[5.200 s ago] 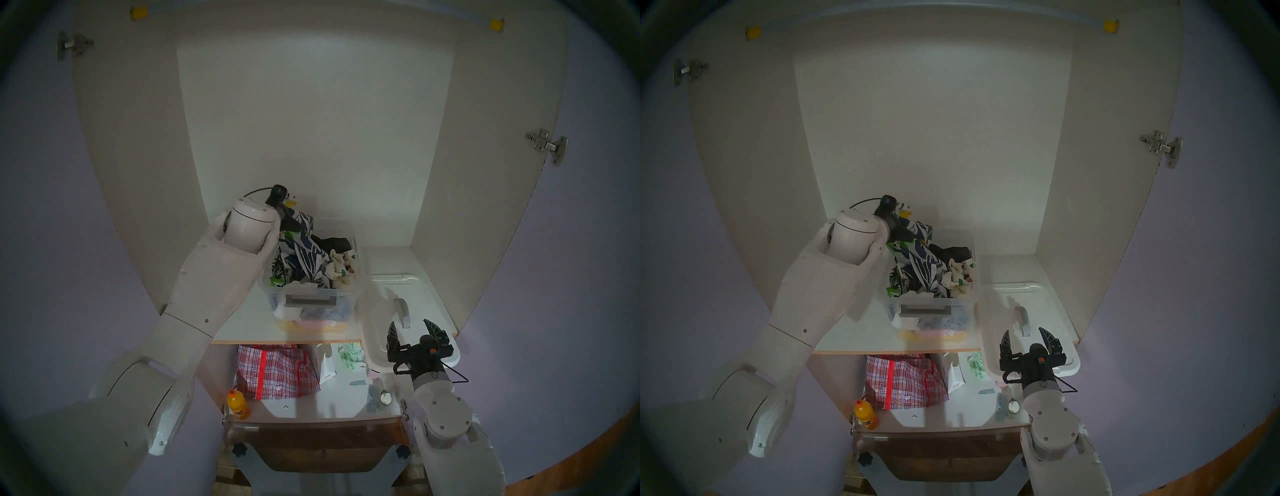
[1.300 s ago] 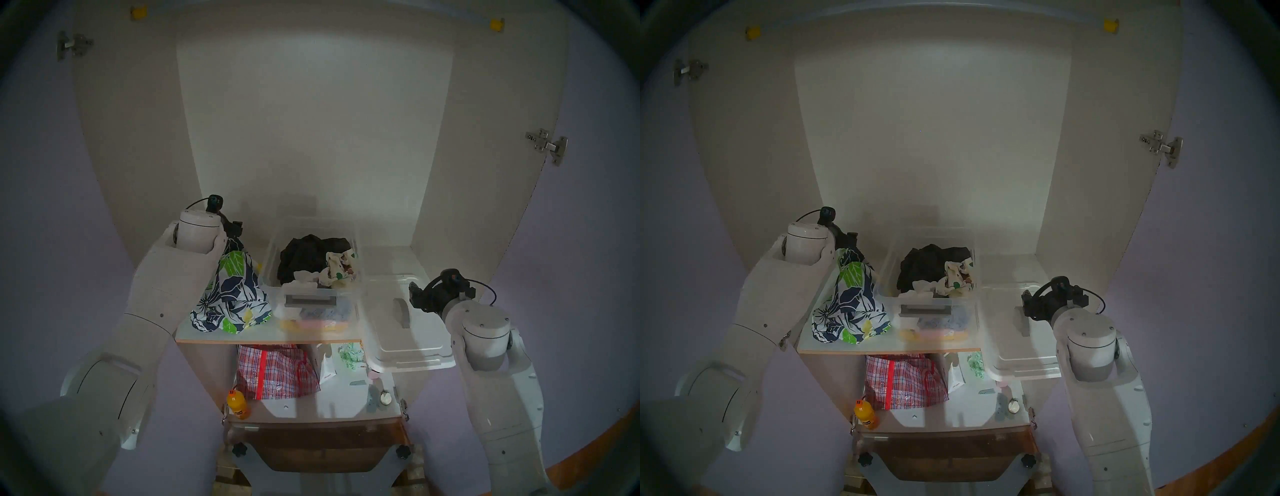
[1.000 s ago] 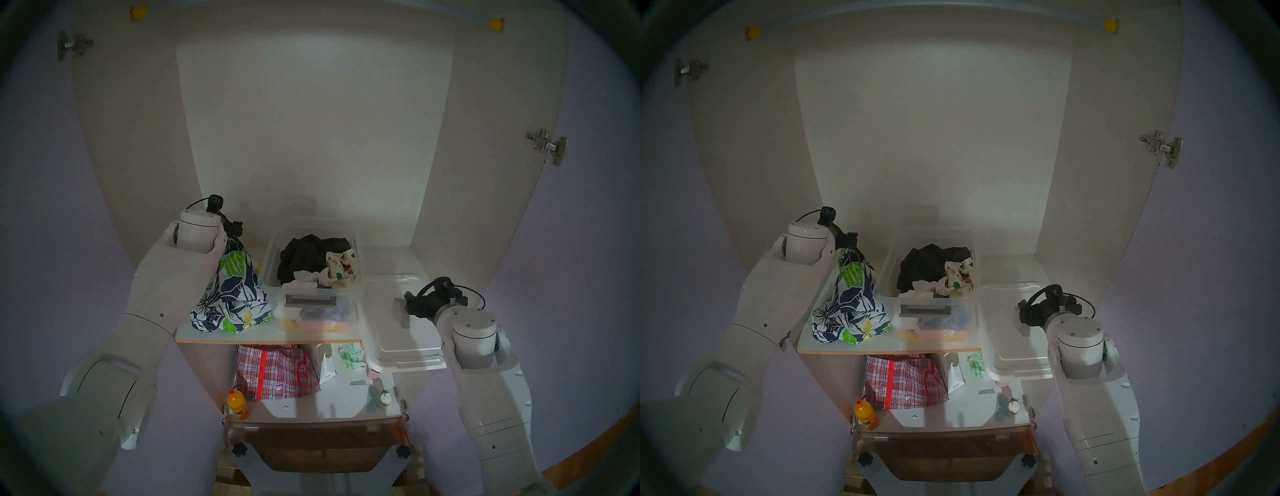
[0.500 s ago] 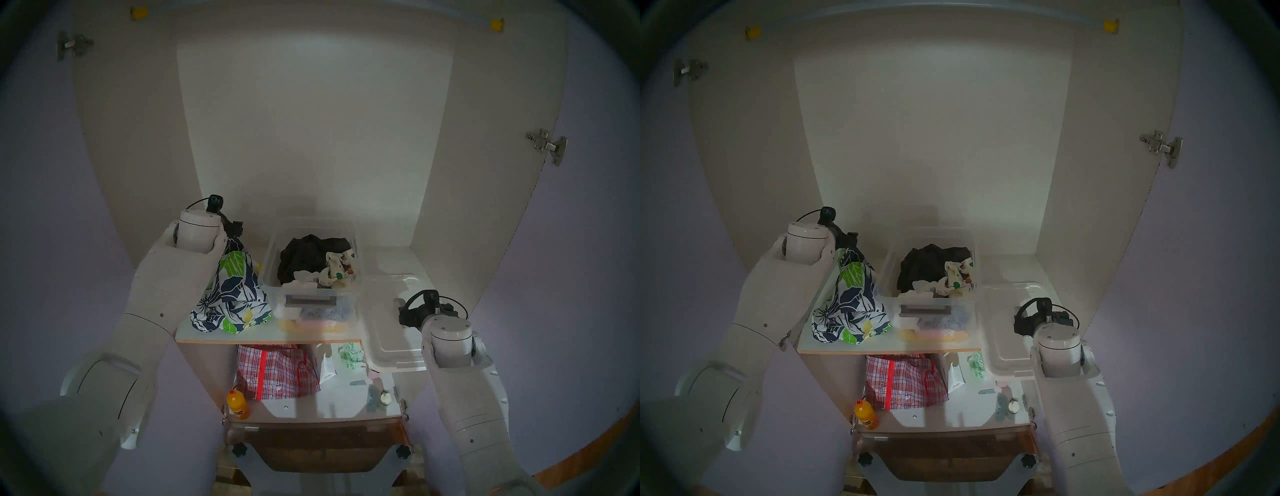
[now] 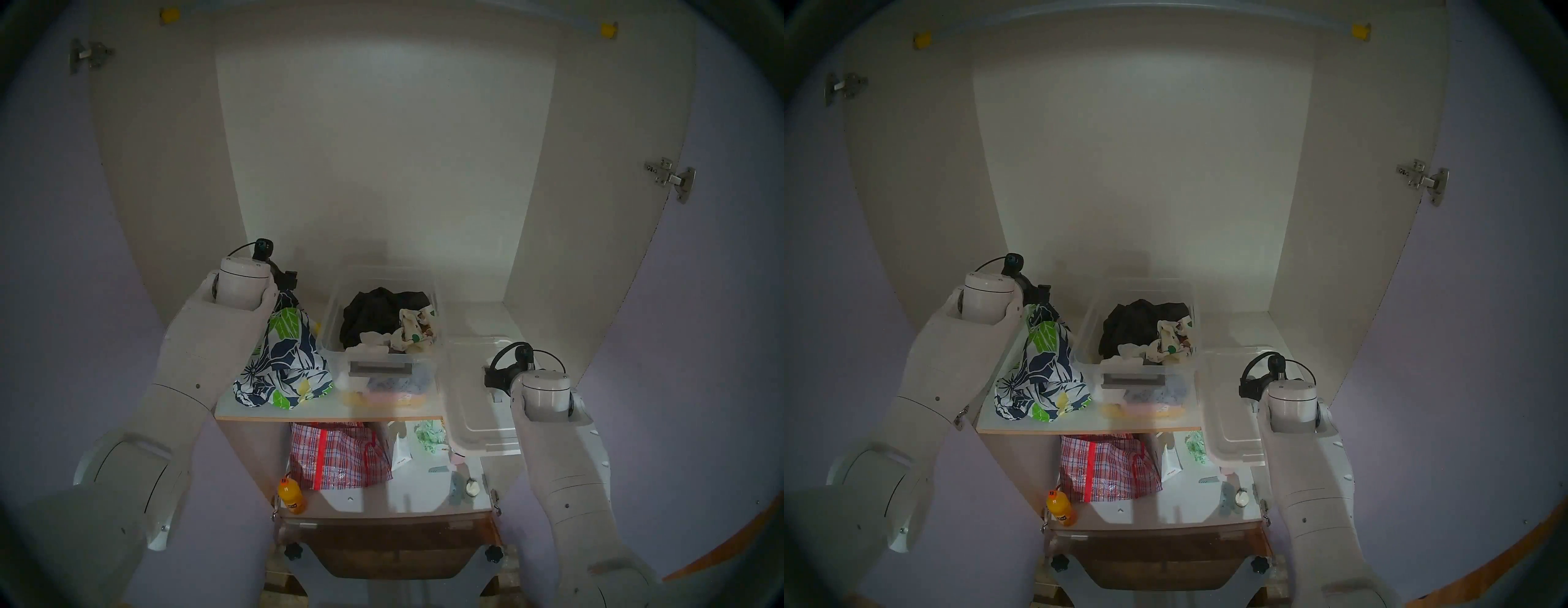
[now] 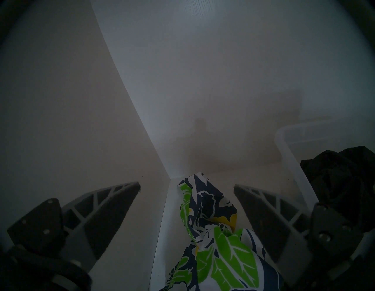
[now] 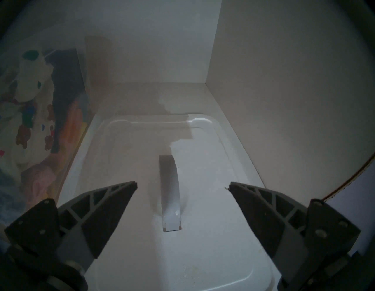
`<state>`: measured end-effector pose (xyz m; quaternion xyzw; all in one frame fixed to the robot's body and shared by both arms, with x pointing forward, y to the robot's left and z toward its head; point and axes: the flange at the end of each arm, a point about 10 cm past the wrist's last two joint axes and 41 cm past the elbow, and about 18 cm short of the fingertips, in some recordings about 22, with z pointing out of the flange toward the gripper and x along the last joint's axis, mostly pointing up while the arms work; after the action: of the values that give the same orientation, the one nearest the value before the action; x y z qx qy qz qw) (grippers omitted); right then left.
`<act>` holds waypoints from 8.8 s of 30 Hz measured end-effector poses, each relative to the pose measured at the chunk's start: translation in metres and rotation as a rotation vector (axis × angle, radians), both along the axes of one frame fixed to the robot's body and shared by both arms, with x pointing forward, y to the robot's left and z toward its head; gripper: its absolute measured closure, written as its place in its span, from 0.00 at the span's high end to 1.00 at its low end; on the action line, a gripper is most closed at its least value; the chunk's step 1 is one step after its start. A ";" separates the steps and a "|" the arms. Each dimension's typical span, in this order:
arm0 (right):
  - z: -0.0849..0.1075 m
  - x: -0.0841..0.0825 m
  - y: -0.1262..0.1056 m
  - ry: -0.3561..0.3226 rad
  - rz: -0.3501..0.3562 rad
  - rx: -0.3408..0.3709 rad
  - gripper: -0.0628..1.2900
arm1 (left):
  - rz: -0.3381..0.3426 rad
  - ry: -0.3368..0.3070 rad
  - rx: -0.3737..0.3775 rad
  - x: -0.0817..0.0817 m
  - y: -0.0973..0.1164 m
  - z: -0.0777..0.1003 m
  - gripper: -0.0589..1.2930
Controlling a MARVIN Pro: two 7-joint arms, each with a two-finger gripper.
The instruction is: Take clothing out of the storage bin and put the lid back on the bin
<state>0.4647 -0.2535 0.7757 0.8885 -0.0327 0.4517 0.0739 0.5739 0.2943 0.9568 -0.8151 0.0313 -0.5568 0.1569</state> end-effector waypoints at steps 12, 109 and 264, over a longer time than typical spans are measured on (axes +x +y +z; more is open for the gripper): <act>-0.044 -0.005 0.005 0.095 0.032 -0.062 0.97 | 0.000 0.000 0.000 0.000 0.000 0.000 0.96; -0.077 0.043 -0.011 -0.096 -0.014 -0.169 0.14 | 0.001 0.001 0.000 0.000 0.000 0.000 0.96; 0.140 0.093 0.334 -0.234 0.013 -0.469 0.07 | -0.049 0.030 -0.028 -0.001 0.022 0.002 0.96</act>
<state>0.5574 0.0803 0.9152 0.7890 0.0704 0.5469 0.2708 0.5727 0.3165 0.9592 -0.8244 0.0460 -0.5486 0.1314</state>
